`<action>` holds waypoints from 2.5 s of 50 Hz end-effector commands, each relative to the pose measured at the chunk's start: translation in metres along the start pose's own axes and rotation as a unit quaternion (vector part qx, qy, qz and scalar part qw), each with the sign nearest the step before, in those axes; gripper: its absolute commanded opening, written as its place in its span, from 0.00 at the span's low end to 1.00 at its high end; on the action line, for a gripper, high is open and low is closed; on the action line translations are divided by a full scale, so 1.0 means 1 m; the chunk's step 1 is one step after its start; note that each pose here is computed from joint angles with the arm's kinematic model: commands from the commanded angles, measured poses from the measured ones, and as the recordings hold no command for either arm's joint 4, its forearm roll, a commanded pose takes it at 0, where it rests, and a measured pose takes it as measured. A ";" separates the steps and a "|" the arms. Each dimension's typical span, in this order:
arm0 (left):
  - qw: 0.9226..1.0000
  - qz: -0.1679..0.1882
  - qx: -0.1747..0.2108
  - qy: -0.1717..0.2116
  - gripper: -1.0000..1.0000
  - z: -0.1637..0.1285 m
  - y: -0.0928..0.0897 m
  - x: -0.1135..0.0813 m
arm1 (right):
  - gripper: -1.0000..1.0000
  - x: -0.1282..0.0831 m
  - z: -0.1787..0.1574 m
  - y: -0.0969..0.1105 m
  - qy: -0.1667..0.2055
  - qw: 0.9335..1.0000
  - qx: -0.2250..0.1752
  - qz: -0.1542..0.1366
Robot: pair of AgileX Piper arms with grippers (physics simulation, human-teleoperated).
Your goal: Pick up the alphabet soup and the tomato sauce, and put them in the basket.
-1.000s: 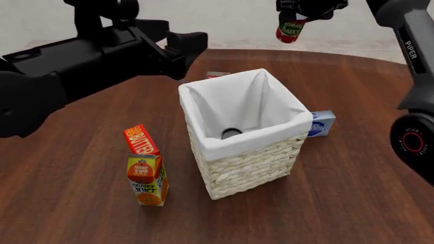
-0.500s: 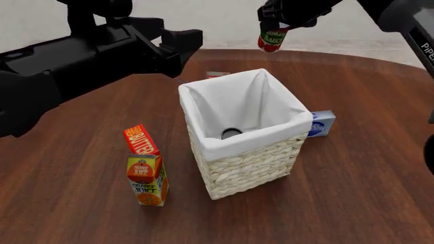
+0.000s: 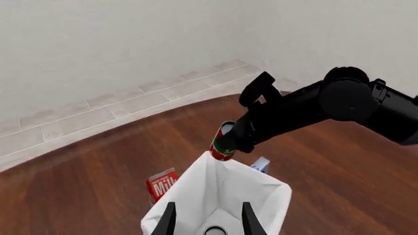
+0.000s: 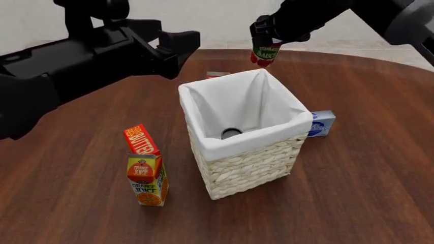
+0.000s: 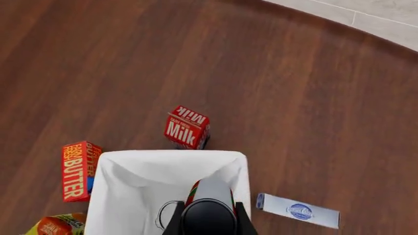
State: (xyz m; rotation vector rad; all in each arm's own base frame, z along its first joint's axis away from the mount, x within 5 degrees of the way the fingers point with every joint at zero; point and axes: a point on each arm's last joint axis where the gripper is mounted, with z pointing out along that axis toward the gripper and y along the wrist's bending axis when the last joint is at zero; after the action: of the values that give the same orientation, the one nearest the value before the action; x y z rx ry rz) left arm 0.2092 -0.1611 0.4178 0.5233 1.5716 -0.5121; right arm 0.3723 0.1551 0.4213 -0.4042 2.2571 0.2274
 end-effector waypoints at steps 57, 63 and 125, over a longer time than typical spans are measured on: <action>1.000 -0.011 -0.007 0.001 1.00 -0.001 0.004 0.010 | 0.00 0.087 0.017 0.006 0.081 0.997 -0.003 0.015; 1.000 -0.012 -0.008 0.001 1.00 -0.001 0.004 0.012 | 0.00 0.091 0.020 0.004 0.085 0.996 -0.002 0.015; 1.000 -0.014 -0.009 -0.001 1.00 -0.003 0.005 0.012 | 1.00 0.092 0.025 0.007 0.087 0.996 -0.005 0.012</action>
State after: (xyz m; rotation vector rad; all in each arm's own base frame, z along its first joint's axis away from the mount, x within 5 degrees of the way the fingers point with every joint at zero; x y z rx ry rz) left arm 0.2099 -0.1553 0.4054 0.4878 1.5847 -0.5176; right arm 0.3317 0.1490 0.3306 -0.4181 2.4421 0.2181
